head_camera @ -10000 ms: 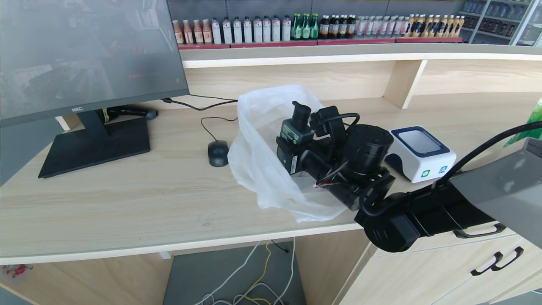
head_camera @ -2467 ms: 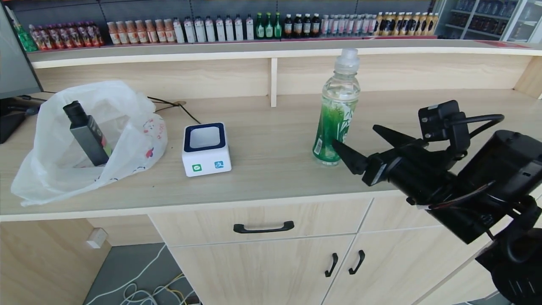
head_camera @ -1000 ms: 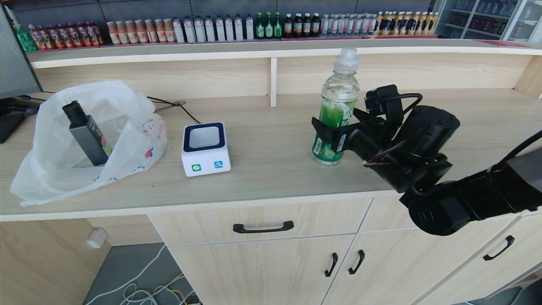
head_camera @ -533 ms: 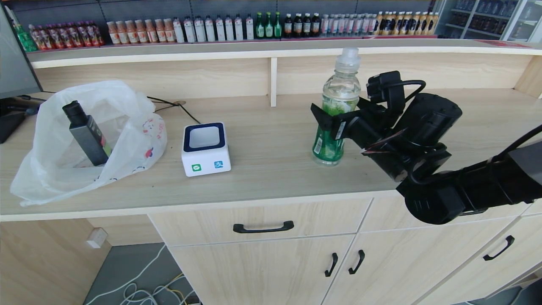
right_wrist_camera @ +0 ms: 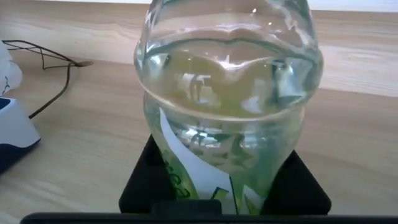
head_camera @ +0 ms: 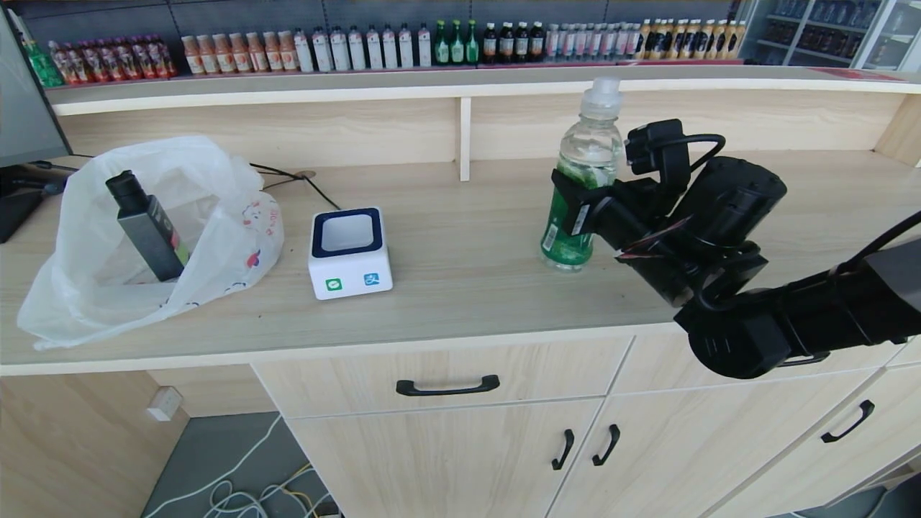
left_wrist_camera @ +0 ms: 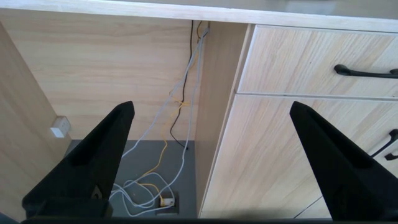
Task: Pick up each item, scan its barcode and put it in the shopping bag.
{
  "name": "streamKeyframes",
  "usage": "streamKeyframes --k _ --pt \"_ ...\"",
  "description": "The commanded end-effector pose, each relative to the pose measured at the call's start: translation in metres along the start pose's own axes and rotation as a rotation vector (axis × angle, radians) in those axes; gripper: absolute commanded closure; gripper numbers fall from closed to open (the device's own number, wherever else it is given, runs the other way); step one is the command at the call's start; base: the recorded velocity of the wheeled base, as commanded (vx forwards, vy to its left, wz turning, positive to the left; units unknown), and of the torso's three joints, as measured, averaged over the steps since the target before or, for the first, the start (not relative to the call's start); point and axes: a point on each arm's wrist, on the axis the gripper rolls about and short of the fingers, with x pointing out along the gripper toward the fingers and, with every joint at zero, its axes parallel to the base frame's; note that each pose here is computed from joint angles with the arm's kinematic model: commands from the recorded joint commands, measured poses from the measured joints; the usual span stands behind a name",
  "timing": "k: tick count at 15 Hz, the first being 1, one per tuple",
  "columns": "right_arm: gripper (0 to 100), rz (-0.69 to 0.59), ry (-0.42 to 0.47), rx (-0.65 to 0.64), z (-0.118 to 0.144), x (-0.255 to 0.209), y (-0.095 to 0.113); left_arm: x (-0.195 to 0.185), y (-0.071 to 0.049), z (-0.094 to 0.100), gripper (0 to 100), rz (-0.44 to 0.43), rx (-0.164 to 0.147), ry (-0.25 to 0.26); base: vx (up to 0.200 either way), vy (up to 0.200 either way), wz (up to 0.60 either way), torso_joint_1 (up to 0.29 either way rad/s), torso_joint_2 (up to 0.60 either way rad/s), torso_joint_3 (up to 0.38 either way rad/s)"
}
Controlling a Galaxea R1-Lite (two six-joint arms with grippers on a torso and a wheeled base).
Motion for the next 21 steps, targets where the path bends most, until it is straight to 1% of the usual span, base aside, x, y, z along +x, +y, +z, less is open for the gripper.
streamKeyframes --k 1,6,11,15,16,19,21 --pt "100 0.001 -0.017 0.001 0.006 -0.001 0.000 0.000 0.000 0.000 0 0.000 0.000 0.000 0.000 0.000 0.00 0.000 0.00 0.000" --pt "100 0.004 -0.034 0.006 0.019 -0.004 -0.002 0.000 0.000 0.000 0 0.000 0.000 0.000 0.000 0.000 0.00 0.000 0.00 0.000" --pt "100 0.005 -0.049 0.007 0.025 -0.005 -0.002 0.000 0.000 0.000 0 0.000 0.000 0.000 0.000 0.000 0.00 0.000 0.00 0.000" --pt "100 0.007 -0.082 0.011 0.041 -0.010 -0.003 0.000 0.000 0.000 0 0.000 0.000 0.000 0.000 0.000 0.00 0.000 0.00 0.000" --pt "100 0.009 -0.076 0.011 0.044 -0.012 -0.002 0.000 0.000 0.000 0 0.000 0.000 0.000 0.000 0.000 0.00 0.000 0.00 0.000" --pt "100 0.051 -0.112 0.030 0.063 -0.022 0.012 0.000 0.000 0.000 0 0.000 0.001 0.000 0.000 0.000 0.00 0.000 0.00 0.000" --pt "100 0.083 -0.110 0.041 0.073 -0.038 0.021 0.000 0.000 0.000 0 0.000 0.001 0.000 0.000 0.000 0.00 0.000 0.00 0.000"
